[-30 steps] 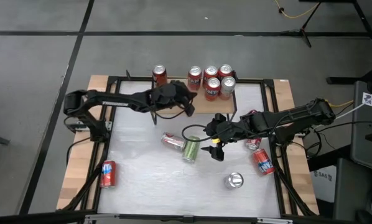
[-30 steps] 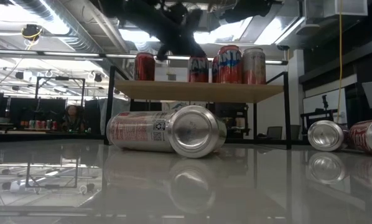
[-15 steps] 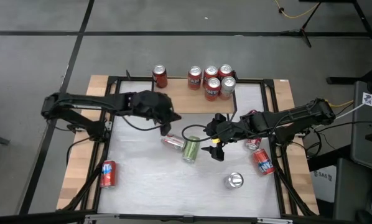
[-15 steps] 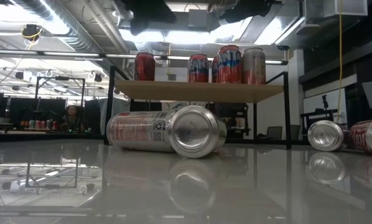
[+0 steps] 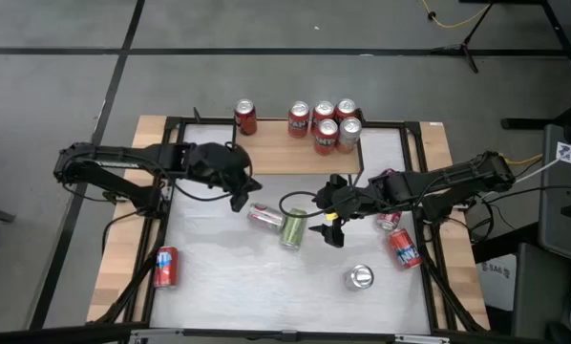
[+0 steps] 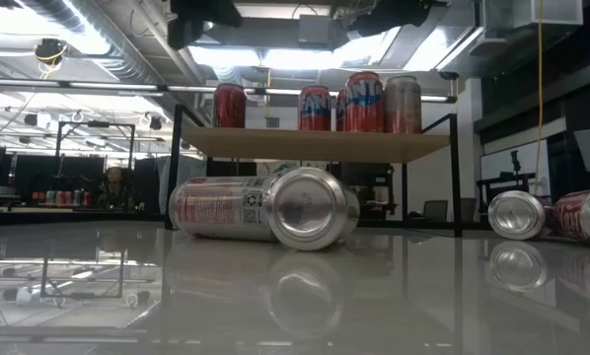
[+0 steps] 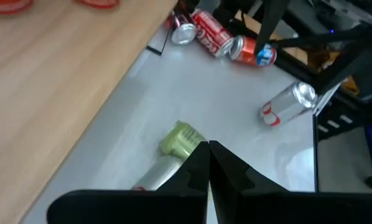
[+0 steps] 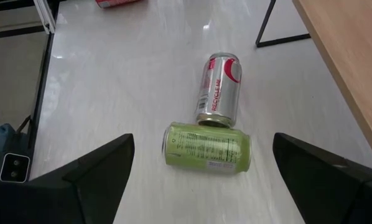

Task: Place canned beverage on shelf
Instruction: Put the orange soda can aligned with the other soda can on the shelf

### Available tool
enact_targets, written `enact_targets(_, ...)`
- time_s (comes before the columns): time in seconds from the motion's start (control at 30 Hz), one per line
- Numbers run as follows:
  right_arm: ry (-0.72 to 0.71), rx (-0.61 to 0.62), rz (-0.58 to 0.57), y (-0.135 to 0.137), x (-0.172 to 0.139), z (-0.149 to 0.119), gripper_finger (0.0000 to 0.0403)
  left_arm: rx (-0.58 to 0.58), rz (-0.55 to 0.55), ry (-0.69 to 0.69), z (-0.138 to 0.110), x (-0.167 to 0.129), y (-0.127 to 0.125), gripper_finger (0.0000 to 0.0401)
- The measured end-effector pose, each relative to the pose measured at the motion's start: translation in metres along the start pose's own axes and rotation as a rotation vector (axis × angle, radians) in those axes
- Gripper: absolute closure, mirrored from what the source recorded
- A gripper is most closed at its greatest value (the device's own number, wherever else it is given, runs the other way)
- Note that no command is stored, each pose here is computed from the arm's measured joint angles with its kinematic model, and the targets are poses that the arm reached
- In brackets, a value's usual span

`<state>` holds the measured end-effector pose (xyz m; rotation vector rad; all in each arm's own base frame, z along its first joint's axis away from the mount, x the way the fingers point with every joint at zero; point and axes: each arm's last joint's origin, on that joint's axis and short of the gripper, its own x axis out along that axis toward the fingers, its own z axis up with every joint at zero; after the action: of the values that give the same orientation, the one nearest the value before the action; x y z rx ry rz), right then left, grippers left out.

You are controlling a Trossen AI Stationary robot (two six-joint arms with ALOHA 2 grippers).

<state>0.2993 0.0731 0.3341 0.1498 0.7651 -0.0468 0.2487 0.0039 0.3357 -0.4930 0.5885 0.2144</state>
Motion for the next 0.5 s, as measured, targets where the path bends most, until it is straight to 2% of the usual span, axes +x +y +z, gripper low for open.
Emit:
enact_targets(0.13,0.000,0.000,0.000,0.0000,0.0000,0.0000,0.0031,0.006,0.026,0.043,-0.0042,-0.0002,0.0025,0.0401)
enact_targets(0.5,0.000,0.000,0.000,0.0000,0.0000,0.0000,0.0031,0.010,0.021,0.049,-0.0045,-0.0003,0.0024,0.0401)
